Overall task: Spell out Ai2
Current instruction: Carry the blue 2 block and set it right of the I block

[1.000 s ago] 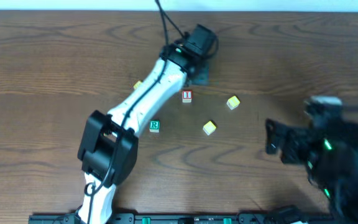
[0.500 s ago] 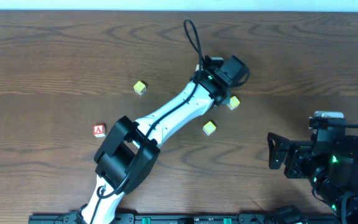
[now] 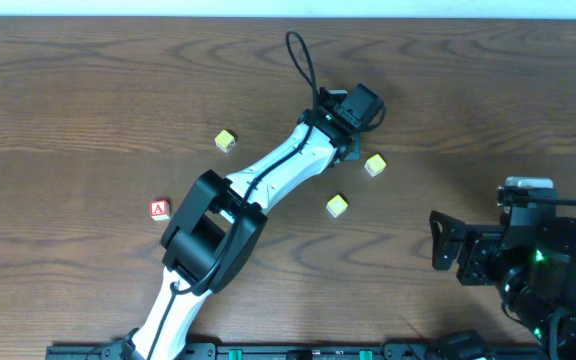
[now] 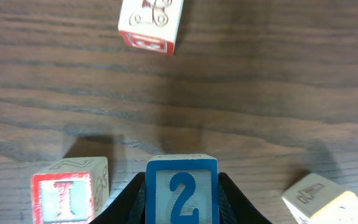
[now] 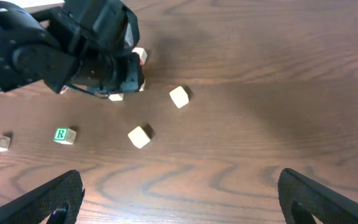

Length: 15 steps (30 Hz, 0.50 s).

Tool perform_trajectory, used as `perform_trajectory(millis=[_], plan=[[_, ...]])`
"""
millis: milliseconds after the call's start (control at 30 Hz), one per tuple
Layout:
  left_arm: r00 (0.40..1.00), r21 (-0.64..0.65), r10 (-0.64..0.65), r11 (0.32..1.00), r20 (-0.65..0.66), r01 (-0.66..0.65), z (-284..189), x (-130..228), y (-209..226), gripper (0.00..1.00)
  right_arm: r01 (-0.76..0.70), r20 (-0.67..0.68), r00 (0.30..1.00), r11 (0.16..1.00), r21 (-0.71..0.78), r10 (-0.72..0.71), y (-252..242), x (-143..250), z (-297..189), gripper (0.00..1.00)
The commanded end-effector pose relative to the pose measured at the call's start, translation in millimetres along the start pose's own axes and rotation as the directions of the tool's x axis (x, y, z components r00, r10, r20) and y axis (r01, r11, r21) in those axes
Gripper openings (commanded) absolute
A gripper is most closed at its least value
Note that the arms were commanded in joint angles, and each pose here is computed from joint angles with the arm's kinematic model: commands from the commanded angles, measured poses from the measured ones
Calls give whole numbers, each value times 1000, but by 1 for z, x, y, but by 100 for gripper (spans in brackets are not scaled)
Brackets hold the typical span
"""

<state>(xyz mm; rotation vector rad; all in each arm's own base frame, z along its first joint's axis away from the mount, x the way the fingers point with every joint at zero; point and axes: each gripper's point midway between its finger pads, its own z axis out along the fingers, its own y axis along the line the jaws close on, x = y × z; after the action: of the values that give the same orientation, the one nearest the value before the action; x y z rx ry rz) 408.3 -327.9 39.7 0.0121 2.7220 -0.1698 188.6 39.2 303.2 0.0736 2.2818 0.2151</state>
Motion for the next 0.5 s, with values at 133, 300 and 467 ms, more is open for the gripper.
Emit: perform_trajectory(millis=[133,300,467], plan=[[999,-32,9,999,-34,-10,17,12,9,6,7,4,1000,1000,1,-7,0,-1,0,99],[998,-56,-19,998,-51,17,23,19,19,6,8,5,1000,1000,2,-8,-1,-2,0,99],[999,-51,-21,999,-45,19,24,17,19,8,7,8,1000,1000,0,-7,0,-3,0,99]])
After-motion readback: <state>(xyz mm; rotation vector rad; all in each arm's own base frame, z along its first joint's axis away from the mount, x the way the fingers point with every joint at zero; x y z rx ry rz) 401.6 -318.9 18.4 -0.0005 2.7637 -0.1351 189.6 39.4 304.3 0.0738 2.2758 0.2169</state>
